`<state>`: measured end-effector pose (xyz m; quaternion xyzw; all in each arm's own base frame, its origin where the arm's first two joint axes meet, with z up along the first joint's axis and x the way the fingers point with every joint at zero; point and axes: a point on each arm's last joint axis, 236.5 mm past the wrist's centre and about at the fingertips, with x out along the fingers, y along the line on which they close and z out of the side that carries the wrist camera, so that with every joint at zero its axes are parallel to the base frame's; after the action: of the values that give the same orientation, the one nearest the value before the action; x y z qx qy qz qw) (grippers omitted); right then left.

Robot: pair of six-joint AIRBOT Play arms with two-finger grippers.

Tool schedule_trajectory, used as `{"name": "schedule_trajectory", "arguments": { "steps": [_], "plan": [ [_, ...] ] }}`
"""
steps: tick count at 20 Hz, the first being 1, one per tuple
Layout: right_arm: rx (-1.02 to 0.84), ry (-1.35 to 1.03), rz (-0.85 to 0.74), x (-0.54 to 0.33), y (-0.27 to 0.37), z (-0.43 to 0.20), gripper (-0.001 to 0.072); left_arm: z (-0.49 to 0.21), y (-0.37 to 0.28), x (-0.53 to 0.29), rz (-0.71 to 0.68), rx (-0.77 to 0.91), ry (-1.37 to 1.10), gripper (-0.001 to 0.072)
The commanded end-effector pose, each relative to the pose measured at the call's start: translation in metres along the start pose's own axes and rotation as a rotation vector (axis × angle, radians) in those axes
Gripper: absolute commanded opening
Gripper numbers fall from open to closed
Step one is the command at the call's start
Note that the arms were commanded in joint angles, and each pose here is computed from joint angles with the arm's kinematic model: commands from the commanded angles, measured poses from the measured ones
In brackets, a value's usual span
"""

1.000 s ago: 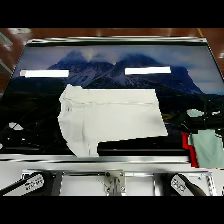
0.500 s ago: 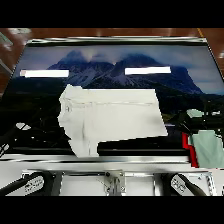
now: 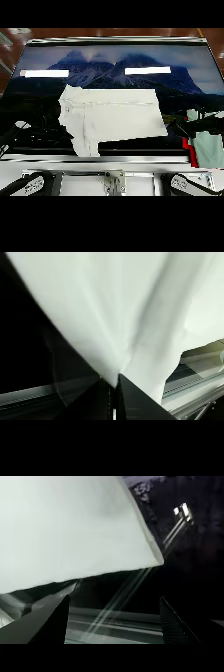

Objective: Fold the shirts.

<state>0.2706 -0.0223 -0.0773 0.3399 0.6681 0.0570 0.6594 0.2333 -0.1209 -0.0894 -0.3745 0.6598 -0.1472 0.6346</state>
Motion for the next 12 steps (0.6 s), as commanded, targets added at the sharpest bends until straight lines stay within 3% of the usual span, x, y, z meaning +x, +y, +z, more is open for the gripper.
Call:
{"name": "schedule_trajectory", "arguments": {
  "steps": [1,6,10,11,12],
  "plan": [
    [0.079,-0.021,0.050,0.021,-0.003,0.019,0.0673,0.003,-0.010,-0.006,-0.017,0.044,-0.001,0.0034],
    [0.113,0.034,0.075,0.038,-0.008,0.015,0.0673,0.013,-0.018,-0.012,-0.022,0.063,-0.024,0.0034],
    [0.034,0.103,0.049,0.069,0.007,0.007,0.0673,0.013,-0.020,-0.012,-0.029,0.059,-0.026,0.0034],
    [0.001,0.108,0.035,0.075,0.012,0.006,0.0648,0.013,-0.021,-0.012,-0.033,0.058,-0.028,0.0034],
    [-0.029,0.110,0.028,0.079,0.018,0.006,0.0409,0.015,-0.021,-0.012,-0.035,0.058,-0.031,0.0034]
  ]
}}
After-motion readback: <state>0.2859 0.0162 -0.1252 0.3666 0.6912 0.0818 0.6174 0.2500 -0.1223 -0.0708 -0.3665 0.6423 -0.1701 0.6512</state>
